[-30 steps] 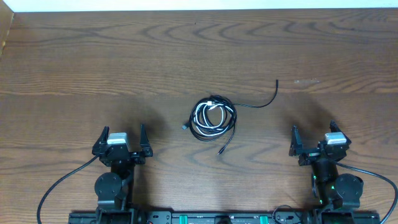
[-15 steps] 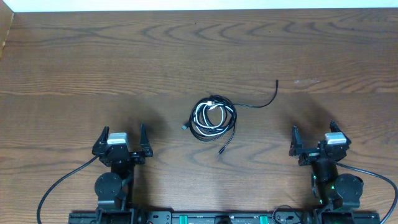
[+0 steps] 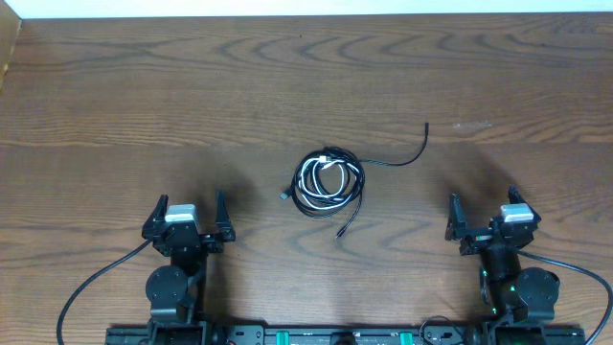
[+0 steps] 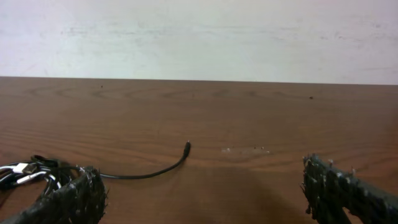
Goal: Untangle cables
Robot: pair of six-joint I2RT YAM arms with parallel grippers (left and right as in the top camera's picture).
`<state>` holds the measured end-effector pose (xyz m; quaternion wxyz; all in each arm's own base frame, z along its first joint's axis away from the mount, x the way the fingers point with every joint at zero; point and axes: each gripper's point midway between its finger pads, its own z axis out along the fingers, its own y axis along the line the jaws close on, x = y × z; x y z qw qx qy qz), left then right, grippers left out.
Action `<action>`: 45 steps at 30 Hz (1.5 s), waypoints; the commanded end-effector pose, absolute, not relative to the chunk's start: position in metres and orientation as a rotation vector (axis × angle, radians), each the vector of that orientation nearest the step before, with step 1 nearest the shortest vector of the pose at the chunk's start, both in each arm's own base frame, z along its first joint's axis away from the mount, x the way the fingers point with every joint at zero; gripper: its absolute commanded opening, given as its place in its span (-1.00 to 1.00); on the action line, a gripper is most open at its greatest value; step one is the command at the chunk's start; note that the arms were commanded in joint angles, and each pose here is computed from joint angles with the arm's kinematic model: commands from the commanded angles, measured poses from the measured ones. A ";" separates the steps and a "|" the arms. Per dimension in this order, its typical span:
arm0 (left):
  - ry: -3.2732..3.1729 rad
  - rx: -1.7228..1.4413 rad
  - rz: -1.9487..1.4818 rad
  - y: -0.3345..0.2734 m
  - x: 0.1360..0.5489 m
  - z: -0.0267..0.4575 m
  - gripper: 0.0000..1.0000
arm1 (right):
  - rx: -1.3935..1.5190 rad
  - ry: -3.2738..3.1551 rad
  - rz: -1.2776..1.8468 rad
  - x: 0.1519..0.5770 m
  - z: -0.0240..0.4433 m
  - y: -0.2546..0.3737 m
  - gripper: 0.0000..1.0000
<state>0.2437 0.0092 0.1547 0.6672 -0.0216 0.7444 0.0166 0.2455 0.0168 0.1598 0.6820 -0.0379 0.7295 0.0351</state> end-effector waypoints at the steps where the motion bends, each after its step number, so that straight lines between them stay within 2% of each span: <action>1: 1.727 -0.036 0.048 0.009 0.244 0.136 0.96 | -0.080 1.637 0.062 0.246 0.158 0.014 0.98; 19: 1.697 -0.035 0.045 0.009 0.245 0.144 0.96 | -0.080 1.637 0.062 0.246 0.158 0.014 0.98; 23: 1.692 0.047 -0.049 -0.010 0.245 0.145 0.95 | -0.080 1.637 0.062 0.246 0.158 0.014 0.99; 35: 1.633 0.032 -0.457 -0.053 0.230 0.190 0.96 | -0.080 1.637 0.061 0.246 0.158 0.014 0.99; 45: 1.676 0.019 -0.517 -0.059 0.209 0.225 0.96 | -0.080 1.637 0.062 0.246 0.158 0.014 0.98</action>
